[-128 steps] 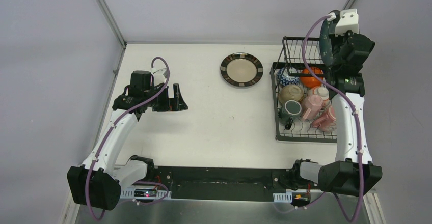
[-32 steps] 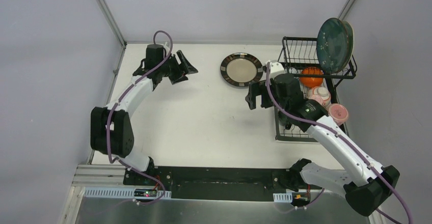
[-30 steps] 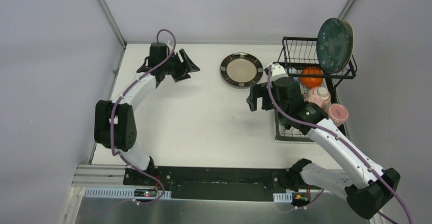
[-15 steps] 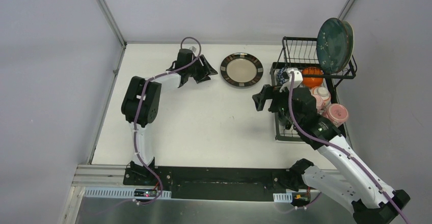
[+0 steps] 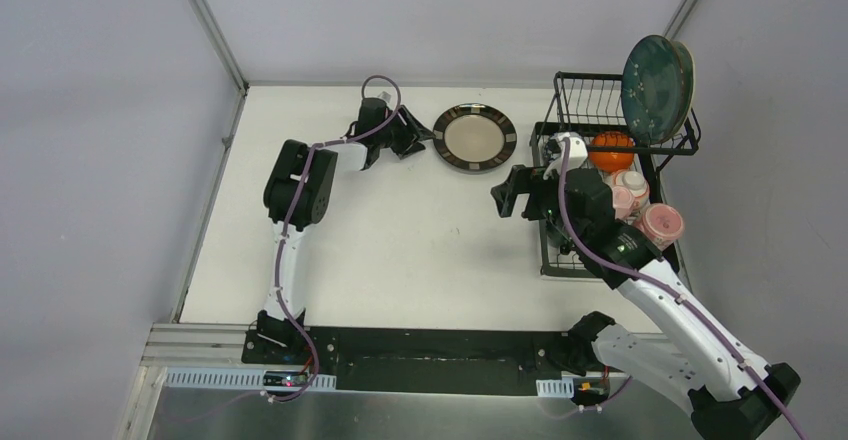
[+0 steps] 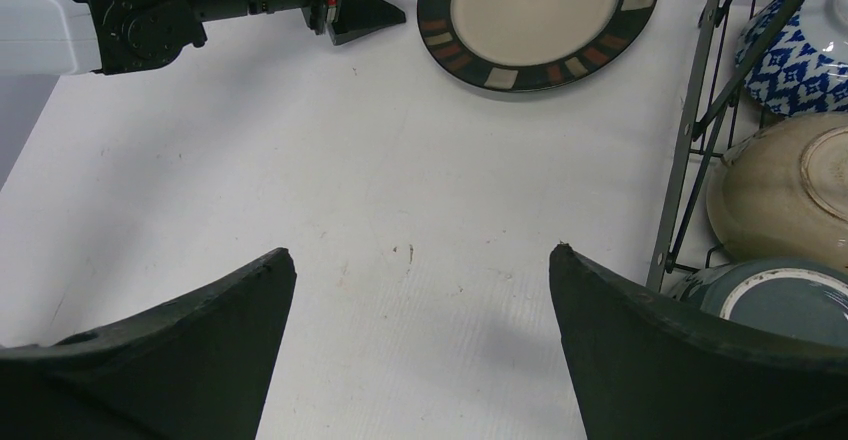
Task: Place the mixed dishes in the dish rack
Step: Move the plate to the center of the board.
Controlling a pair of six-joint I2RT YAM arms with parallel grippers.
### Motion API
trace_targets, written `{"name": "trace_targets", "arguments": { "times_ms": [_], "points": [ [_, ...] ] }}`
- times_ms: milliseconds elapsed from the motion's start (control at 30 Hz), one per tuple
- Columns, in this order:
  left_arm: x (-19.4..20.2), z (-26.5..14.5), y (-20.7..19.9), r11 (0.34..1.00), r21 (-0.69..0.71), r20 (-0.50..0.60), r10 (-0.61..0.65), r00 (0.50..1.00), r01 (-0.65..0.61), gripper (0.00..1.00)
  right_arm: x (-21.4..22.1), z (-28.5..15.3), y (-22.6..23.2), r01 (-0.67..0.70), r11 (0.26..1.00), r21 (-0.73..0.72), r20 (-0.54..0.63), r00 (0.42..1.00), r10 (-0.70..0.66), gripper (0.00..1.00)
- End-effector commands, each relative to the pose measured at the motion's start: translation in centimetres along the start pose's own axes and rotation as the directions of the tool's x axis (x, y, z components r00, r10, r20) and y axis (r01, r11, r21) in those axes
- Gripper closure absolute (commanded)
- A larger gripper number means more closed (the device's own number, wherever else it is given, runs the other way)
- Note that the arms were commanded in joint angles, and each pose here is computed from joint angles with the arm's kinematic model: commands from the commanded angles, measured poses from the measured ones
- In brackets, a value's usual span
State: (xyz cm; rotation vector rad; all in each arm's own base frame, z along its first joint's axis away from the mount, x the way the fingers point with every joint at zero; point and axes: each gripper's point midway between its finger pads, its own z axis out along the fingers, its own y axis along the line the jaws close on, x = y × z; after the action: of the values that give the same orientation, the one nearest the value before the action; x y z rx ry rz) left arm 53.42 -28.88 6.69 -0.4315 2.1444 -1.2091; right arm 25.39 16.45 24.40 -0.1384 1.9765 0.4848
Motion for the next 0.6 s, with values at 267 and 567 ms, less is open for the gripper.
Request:
{"name": "trace_targets", "arguments": {
  "times_ms": [267,567],
  "points": [
    [1.3,2.0,-2.2,0.997,0.067,-0.041,0.042,0.998,-0.039,0.51,-1.3,0.3,1.6,-0.009,0.998,-0.068,0.036,0.999,0.011,0.03],
    [1.7,2.1,-2.6,0.997,0.062,-0.063,0.057,0.996,-0.053,0.72,-1.6,-0.2,2.0,-0.030,0.995,-0.094,0.047,0.998,0.034,0.05]
  ]
}}
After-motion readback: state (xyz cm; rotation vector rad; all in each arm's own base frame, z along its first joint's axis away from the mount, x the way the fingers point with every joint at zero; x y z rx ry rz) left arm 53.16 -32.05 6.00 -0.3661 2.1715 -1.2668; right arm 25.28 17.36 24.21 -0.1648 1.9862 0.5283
